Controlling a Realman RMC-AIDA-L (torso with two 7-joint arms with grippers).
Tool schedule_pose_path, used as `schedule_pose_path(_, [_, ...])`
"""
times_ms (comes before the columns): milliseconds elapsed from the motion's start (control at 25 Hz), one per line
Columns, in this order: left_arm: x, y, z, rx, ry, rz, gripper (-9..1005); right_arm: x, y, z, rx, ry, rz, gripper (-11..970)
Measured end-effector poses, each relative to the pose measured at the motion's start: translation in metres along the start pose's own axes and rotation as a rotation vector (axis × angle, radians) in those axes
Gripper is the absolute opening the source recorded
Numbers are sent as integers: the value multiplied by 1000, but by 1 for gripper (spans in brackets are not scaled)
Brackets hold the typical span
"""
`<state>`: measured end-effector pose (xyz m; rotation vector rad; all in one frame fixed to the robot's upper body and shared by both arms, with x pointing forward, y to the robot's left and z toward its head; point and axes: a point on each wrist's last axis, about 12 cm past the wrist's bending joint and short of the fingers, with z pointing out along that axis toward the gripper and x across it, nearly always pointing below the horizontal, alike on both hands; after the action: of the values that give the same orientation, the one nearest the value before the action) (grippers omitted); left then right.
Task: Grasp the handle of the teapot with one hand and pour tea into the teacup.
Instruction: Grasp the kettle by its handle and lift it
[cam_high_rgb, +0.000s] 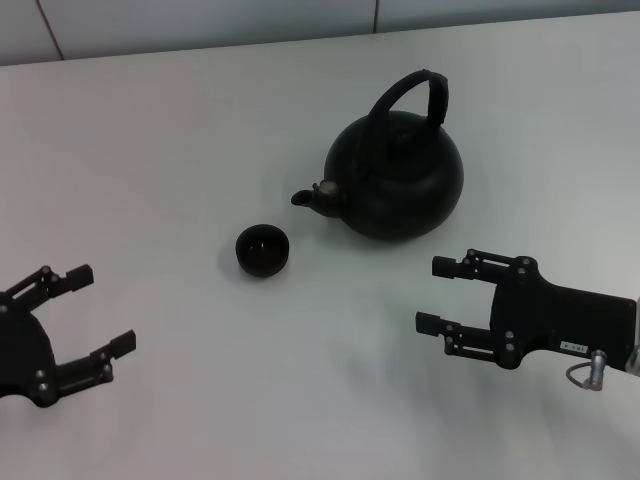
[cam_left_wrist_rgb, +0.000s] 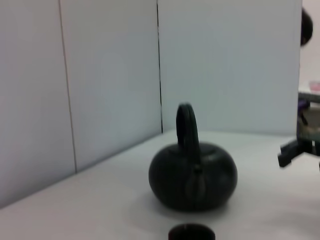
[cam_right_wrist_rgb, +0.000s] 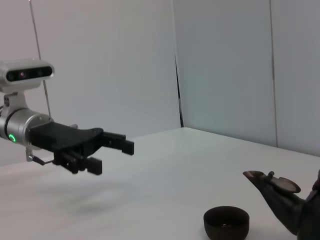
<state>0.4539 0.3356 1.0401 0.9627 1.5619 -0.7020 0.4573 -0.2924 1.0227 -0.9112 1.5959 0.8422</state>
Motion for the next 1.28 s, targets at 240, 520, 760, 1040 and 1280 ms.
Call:
schedule_pose_path(240, [2, 0, 0, 10, 18, 11, 866, 0, 0, 0, 1, 0, 1, 691])
schedule_pose_path(520, [3, 0, 3, 34, 40, 20, 866, 1, 1, 0, 1, 0, 4, 692])
schedule_pose_path(760, [3, 0, 5, 51, 66, 35, 866, 1, 0, -1, 2, 2, 3, 692])
schedule_pose_path(1040, [4, 0, 7, 50, 68, 35, 866, 1, 1, -2, 27, -21, 6, 691])
schedule_pose_path(1280, [4, 1, 7, 44, 69, 34, 866, 7, 16, -4, 214, -193, -24, 691])
